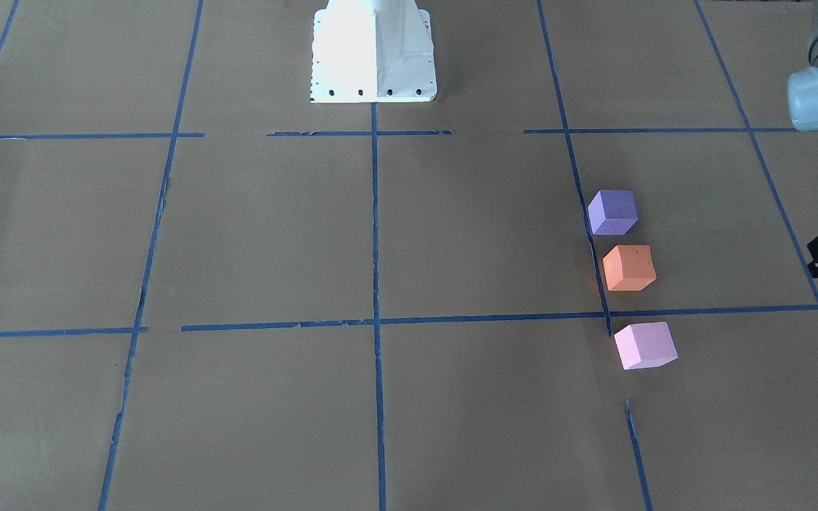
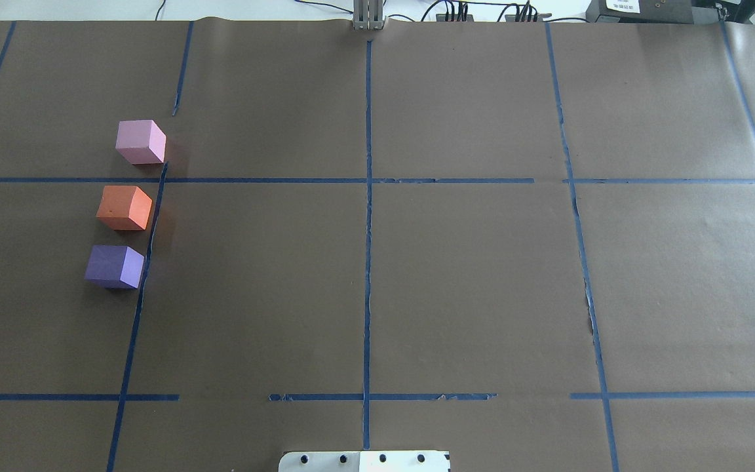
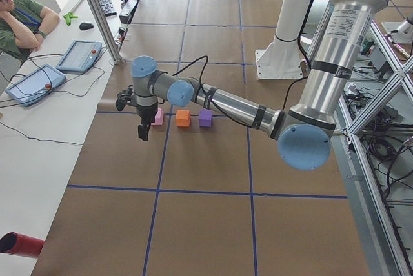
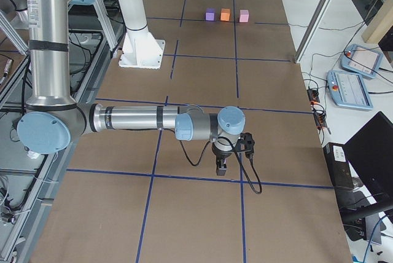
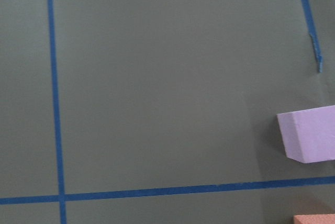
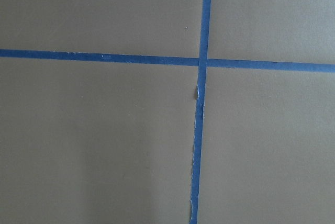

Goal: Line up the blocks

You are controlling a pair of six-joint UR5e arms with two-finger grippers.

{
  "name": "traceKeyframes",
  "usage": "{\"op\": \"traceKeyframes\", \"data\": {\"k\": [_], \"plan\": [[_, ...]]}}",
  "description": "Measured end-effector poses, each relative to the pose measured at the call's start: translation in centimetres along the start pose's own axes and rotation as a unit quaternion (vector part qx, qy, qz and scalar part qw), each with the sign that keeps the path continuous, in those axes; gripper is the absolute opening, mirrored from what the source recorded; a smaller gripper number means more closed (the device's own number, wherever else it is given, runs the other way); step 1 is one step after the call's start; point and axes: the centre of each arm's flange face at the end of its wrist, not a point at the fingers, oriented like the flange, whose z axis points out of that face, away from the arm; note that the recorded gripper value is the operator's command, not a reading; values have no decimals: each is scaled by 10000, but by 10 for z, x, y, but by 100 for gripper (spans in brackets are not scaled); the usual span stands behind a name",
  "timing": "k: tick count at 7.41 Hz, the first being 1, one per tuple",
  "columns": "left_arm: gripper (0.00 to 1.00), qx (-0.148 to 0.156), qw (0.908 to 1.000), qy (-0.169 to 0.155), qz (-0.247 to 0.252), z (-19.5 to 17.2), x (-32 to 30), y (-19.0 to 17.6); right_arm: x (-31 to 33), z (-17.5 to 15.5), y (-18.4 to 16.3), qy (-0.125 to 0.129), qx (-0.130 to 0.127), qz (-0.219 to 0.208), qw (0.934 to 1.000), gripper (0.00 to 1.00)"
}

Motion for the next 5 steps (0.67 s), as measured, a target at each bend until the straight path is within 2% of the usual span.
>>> {"op": "traceKeyframes", "data": {"k": [3, 5], "plan": [[100, -478, 9972, 528, 209, 29, -102, 60, 0, 0, 0, -5, 0, 0, 10000, 100], [100, -614, 9957, 645, 258, 34, -147, 100, 0, 0, 0, -4, -2, -1, 10000, 100]]}}
